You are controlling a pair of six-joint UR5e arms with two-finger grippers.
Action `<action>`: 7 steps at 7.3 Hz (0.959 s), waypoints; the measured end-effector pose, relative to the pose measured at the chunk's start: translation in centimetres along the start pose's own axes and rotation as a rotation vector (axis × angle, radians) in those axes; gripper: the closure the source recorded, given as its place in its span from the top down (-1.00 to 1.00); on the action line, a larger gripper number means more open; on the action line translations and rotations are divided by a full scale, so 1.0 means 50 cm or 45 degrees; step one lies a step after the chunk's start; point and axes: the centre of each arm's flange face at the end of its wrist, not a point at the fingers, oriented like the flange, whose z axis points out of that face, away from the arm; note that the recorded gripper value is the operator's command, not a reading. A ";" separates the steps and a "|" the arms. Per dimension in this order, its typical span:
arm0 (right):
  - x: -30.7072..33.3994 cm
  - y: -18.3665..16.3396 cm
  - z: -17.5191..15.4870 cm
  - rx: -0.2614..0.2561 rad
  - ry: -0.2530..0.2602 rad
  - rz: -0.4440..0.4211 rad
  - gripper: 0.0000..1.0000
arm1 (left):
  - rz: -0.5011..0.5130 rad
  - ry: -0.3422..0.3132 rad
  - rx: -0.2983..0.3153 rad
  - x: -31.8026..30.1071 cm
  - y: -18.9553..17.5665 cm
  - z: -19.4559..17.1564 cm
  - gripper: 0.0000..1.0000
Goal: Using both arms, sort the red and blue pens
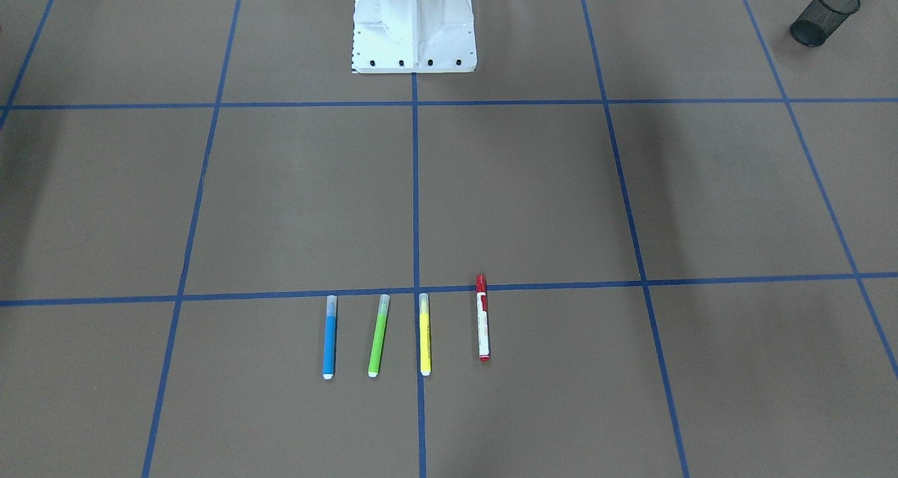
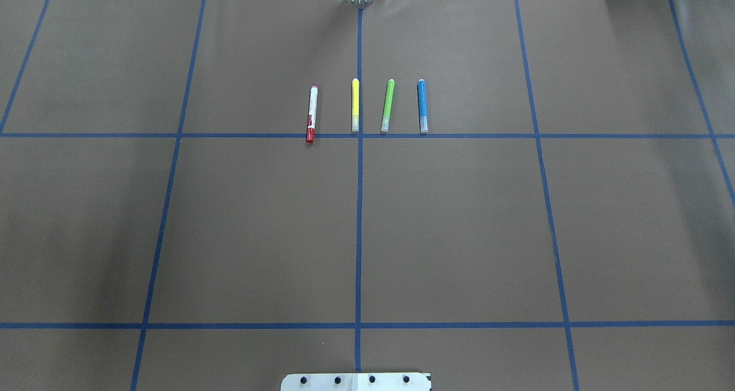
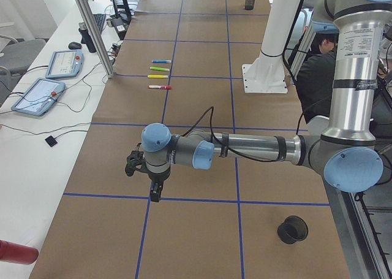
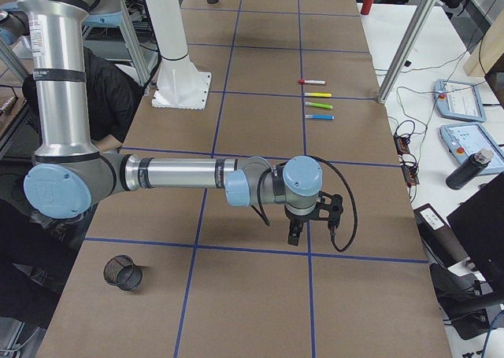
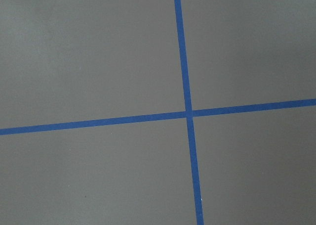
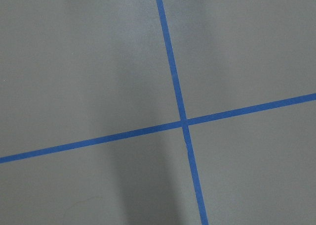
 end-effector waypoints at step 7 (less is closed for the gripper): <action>-0.004 0.000 -0.001 0.004 -0.001 -0.008 1.00 | 0.012 0.005 0.012 0.012 -0.009 -0.008 1.00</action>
